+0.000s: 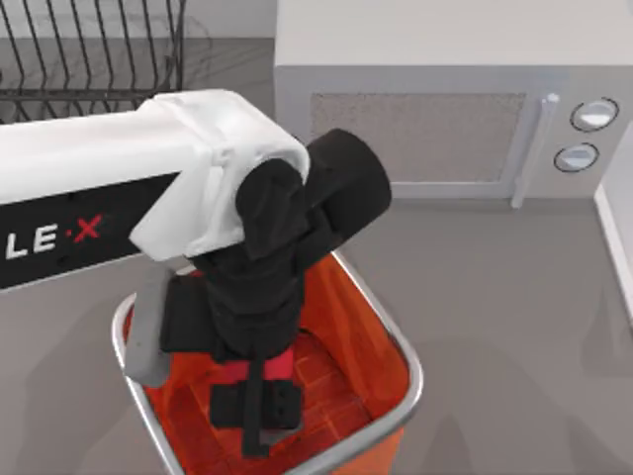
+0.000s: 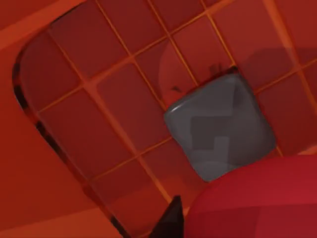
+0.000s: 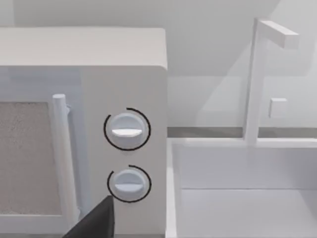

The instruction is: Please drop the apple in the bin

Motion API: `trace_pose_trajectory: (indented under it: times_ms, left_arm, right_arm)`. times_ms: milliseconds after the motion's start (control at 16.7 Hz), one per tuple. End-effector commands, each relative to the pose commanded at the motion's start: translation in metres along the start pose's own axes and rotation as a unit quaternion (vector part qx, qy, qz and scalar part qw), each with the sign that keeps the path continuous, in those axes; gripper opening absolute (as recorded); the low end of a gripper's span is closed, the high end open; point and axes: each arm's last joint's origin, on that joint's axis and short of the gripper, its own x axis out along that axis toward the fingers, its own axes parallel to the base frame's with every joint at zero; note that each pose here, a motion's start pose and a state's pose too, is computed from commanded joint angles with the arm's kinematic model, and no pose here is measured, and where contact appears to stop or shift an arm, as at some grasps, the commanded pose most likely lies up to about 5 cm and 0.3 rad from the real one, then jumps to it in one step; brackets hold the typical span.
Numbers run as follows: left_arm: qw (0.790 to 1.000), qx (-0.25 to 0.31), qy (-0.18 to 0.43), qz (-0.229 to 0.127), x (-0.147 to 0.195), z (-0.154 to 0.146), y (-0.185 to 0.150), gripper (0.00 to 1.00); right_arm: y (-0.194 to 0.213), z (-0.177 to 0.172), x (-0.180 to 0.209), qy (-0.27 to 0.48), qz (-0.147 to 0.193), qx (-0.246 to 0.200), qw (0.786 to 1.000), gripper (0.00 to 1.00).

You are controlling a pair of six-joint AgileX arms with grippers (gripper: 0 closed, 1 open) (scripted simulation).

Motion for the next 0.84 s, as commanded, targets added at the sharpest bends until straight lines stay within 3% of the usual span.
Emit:
trace_pose_trajectory:
  times_ms: [480, 840]
  left_arm:
    - [1.0, 0.0, 0.0, 0.0, 0.0, 0.0, 0.0, 0.98]
    - [1.0, 0.0, 0.0, 0.0, 0.0, 0.0, 0.0, 1.0]
  right_arm:
    - [0.0, 0.0, 0.0, 0.0, 0.0, 0.0, 1.0, 1.0]
    - [0.0, 0.0, 0.0, 0.0, 0.0, 0.0, 1.0, 1.0]
